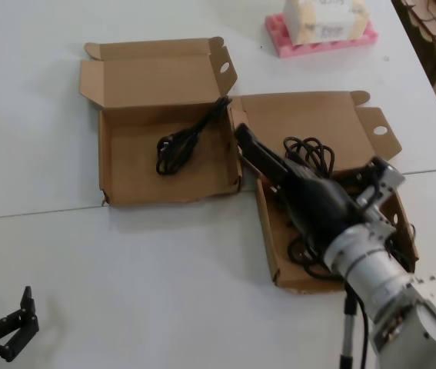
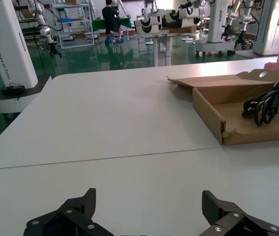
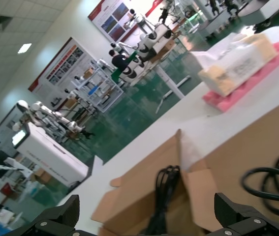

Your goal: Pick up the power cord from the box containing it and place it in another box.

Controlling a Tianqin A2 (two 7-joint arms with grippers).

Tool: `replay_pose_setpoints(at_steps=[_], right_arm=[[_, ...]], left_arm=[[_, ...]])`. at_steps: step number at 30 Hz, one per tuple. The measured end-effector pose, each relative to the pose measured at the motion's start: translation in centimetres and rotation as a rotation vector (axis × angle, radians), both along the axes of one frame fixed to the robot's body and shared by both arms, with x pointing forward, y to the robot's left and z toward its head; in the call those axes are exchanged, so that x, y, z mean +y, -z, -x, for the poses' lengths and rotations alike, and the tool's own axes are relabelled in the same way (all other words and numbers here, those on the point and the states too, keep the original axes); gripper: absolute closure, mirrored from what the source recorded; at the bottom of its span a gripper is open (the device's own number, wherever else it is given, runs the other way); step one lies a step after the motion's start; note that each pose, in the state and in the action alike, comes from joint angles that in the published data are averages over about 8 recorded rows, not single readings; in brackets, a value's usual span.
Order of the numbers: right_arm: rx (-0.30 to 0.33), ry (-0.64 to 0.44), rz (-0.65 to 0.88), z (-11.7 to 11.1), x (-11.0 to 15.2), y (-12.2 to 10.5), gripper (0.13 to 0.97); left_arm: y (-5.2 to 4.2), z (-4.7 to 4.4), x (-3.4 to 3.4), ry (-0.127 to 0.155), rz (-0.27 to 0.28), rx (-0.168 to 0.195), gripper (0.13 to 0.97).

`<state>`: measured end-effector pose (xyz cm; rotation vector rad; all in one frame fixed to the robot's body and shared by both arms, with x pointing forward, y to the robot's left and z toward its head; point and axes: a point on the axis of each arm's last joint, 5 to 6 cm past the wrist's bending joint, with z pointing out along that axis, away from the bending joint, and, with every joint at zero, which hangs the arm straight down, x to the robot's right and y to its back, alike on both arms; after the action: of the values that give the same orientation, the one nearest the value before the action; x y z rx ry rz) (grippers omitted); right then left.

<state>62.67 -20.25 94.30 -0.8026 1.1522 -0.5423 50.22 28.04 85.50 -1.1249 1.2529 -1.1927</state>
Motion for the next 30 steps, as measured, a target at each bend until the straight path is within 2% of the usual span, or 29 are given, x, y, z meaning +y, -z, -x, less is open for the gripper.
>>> replay_pose_setpoints(at_steps=[8,12,20,30], right_arm=[[0.021,0.056,0.041,2.1,-1.5,2.3,0.13],[0.032,0.084,0.065,3.3,-2.3,3.3,0.13],[0.057,0.143,0.121,5.7,-3.9,5.3,0.13],[0.094,0.216,0.206,9.1,-6.1,7.4,0.13]], left_arm=[[0.0,0.0,0.0,0.0,0.0,0.0,0.271],[0.0,0.0,0.01,0.0,0.0,0.0,0.271],[0.0,0.0,0.0,0.0,0.0,0.0,0.169],[0.0,0.0,0.0,0.0,0.0,0.0,0.132]])
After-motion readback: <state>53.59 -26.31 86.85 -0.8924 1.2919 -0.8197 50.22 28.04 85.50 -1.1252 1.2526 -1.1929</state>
